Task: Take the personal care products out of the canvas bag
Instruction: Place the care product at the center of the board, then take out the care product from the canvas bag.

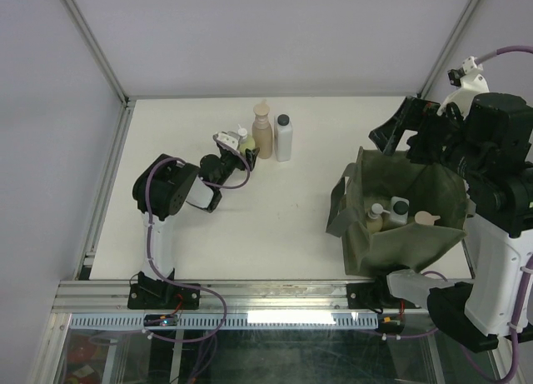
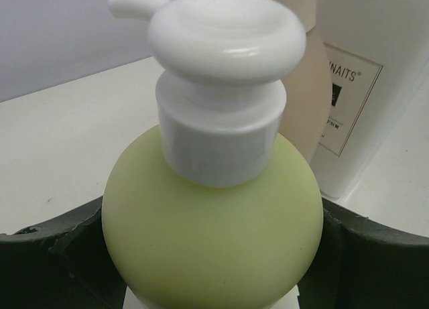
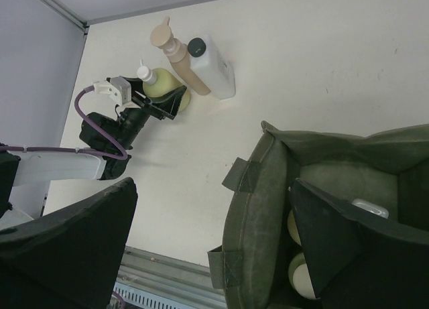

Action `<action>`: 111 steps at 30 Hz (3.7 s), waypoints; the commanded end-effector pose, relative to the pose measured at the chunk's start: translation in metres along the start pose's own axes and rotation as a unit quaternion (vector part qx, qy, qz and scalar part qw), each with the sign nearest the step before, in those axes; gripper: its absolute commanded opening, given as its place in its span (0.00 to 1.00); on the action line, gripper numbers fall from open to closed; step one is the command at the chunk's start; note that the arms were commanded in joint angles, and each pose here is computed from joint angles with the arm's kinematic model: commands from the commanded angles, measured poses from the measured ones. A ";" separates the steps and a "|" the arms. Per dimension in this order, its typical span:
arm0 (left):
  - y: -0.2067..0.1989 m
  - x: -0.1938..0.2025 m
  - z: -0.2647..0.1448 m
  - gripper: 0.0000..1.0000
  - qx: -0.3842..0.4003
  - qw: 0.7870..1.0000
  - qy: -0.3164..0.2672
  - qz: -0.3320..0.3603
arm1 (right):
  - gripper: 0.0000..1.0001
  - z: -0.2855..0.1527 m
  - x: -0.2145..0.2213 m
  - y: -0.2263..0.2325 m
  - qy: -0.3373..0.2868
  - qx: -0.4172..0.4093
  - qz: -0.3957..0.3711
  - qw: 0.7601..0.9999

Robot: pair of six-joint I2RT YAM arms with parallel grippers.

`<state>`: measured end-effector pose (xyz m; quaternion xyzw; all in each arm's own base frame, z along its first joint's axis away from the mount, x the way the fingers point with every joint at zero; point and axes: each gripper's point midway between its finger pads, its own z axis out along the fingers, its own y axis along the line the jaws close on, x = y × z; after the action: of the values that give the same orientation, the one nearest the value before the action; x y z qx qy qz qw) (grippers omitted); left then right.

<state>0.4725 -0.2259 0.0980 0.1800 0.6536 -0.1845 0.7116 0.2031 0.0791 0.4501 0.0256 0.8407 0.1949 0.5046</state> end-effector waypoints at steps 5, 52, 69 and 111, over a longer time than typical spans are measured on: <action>0.007 -0.081 0.011 0.35 0.005 0.987 -0.163 0.015 | 1.00 0.000 -0.002 -0.005 -0.005 0.011 -0.016 1.000; -0.366 -0.244 -0.111 0.99 0.385 0.873 0.141 -0.264 | 0.59 -0.012 0.211 -0.068 0.092 0.092 0.244 0.961; -0.398 -0.201 -0.109 0.99 0.396 0.886 0.178 -0.164 | 0.49 -0.003 0.274 -0.072 0.214 0.099 0.240 0.942; -0.404 -0.120 -0.138 0.59 0.418 0.869 0.258 -0.050 | 0.66 0.089 0.231 -0.139 0.128 0.308 0.260 0.906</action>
<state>0.1599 -0.4966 0.1940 0.4461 0.6996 -0.4152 0.3729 0.1756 0.0399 0.1626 0.3551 0.8920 0.0697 0.2708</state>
